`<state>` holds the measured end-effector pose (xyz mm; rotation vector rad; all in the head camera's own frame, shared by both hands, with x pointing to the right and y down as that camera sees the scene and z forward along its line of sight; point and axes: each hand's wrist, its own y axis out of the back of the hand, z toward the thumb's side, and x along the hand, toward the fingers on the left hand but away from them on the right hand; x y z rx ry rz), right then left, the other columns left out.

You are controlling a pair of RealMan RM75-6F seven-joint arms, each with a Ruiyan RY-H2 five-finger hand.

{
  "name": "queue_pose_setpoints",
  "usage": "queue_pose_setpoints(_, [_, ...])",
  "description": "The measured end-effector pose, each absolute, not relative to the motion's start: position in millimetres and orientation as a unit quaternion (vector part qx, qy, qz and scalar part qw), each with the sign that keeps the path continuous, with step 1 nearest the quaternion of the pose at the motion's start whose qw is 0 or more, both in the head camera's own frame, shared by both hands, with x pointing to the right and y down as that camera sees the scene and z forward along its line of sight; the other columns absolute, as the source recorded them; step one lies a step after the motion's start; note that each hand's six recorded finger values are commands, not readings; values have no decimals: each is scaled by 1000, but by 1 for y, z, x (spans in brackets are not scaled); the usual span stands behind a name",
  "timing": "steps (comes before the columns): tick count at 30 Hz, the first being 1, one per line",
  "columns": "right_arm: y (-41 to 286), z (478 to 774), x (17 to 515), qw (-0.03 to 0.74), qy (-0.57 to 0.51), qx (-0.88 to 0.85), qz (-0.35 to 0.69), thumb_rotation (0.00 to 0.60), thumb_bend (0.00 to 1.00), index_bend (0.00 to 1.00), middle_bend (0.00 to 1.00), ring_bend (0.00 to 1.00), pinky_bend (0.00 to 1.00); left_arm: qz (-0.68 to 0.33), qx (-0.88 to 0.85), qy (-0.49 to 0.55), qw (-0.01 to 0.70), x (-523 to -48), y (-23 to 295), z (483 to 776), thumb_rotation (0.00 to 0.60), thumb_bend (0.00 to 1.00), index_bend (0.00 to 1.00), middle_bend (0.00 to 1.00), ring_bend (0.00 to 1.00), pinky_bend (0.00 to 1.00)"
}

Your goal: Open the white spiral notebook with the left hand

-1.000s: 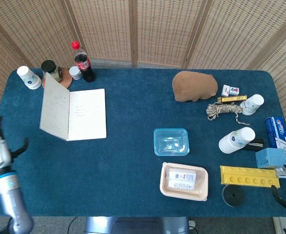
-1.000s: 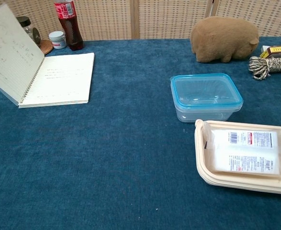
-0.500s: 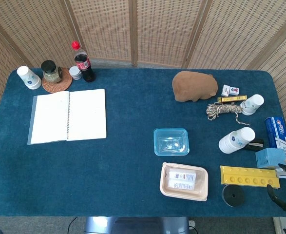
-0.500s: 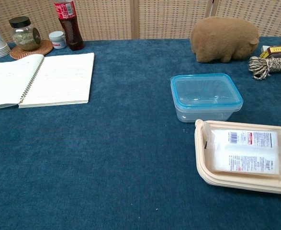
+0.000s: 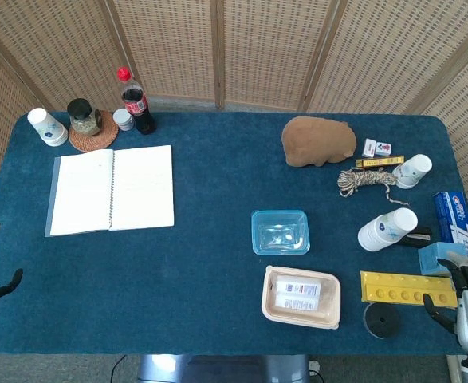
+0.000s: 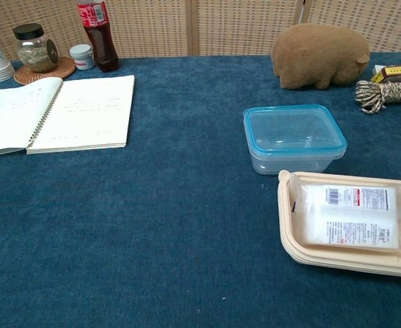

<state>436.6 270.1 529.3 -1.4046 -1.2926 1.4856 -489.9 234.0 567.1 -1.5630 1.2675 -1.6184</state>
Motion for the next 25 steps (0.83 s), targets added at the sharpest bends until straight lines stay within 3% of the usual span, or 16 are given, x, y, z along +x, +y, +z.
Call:
queue_pose_setpoints(13, [257,543,414,359,-474,-558,578,600,284,239,225,167,269,-577,-641,401,310,-452,289,550,600,285,3,37,0,0])
queue_pose_setpoints(25, [257,551,413,349,-466,-564,585,600,285,239,225,167,269,-568,-652,394,312,-432,292,556,600,285,5,37,0,0])
